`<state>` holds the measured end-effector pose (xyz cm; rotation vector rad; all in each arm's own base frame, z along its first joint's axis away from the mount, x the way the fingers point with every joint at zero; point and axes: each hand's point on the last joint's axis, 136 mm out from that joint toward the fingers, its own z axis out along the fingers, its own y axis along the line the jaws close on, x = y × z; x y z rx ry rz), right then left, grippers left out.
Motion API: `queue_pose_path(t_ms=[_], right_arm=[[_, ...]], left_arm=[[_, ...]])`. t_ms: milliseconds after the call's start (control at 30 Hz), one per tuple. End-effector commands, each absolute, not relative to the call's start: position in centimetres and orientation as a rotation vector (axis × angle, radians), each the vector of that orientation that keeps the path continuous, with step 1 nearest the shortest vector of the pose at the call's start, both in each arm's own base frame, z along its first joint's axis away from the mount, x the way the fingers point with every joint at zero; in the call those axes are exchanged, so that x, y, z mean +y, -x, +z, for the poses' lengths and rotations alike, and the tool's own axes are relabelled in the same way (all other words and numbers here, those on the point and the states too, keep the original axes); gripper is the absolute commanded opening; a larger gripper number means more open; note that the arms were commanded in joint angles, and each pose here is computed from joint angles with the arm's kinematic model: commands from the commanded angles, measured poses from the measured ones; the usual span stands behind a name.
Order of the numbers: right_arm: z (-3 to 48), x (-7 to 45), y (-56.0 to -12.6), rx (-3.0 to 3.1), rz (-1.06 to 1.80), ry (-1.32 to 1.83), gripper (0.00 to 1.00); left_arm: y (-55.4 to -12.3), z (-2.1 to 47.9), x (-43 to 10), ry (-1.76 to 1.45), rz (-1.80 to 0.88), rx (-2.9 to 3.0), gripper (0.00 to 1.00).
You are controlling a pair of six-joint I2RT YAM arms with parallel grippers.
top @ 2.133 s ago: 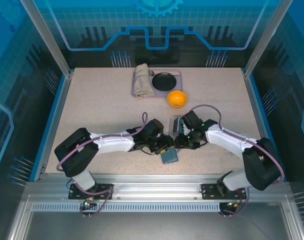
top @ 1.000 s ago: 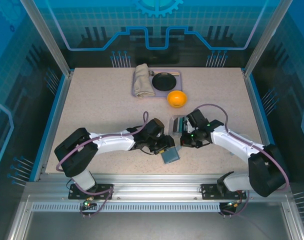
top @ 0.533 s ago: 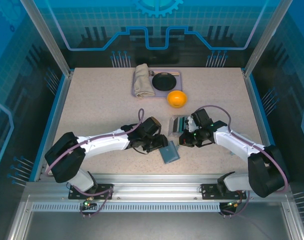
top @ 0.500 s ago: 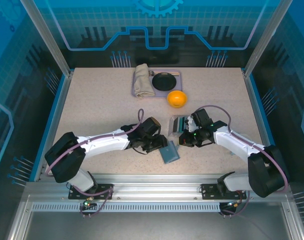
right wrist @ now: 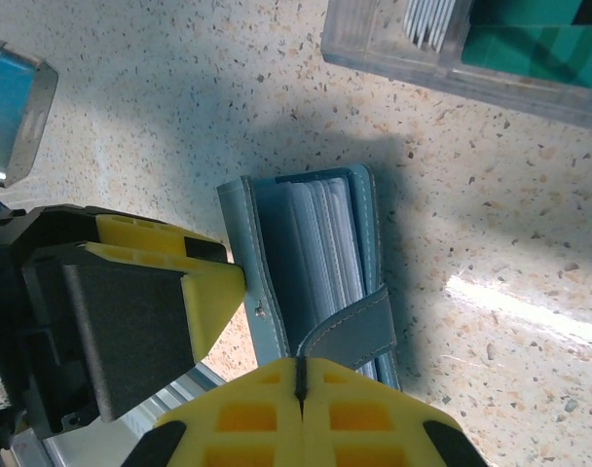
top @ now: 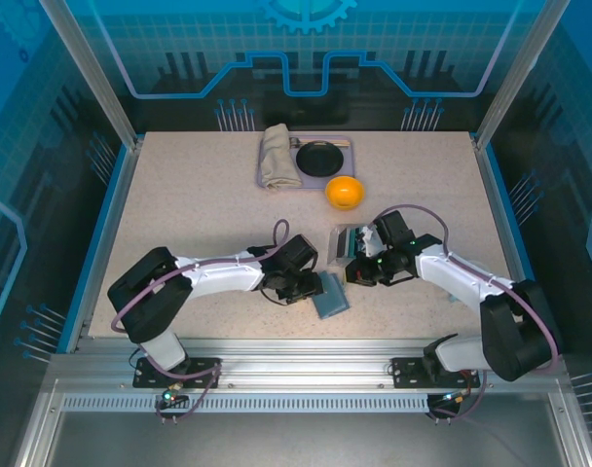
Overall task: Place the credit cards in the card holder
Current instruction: Close the button on the card holder.
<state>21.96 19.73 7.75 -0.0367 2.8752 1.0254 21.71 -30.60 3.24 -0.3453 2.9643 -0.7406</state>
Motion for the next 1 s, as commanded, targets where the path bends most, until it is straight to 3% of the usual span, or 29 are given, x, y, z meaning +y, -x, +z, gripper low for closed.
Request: queue_pose_path(t_ms=[0,500,967], right_arm=[[7.7,19.8,-21.8,2.881,1.067,0.049,0.0],[8.3,21.1,-21.4,2.862,1.19,0.095,0.0],[5.7,22.3,-20.2,2.971,1.121,0.131,0.0]], left_arm=[[-21.8,3.2,-30.4,0.374,-0.725,2.977,0.42],[-22.2,2.2,-33.5,0.302,-0.821,2.988,0.42],[-22.4,1.8,-34.3,0.346,-0.9,2.962,0.37]])
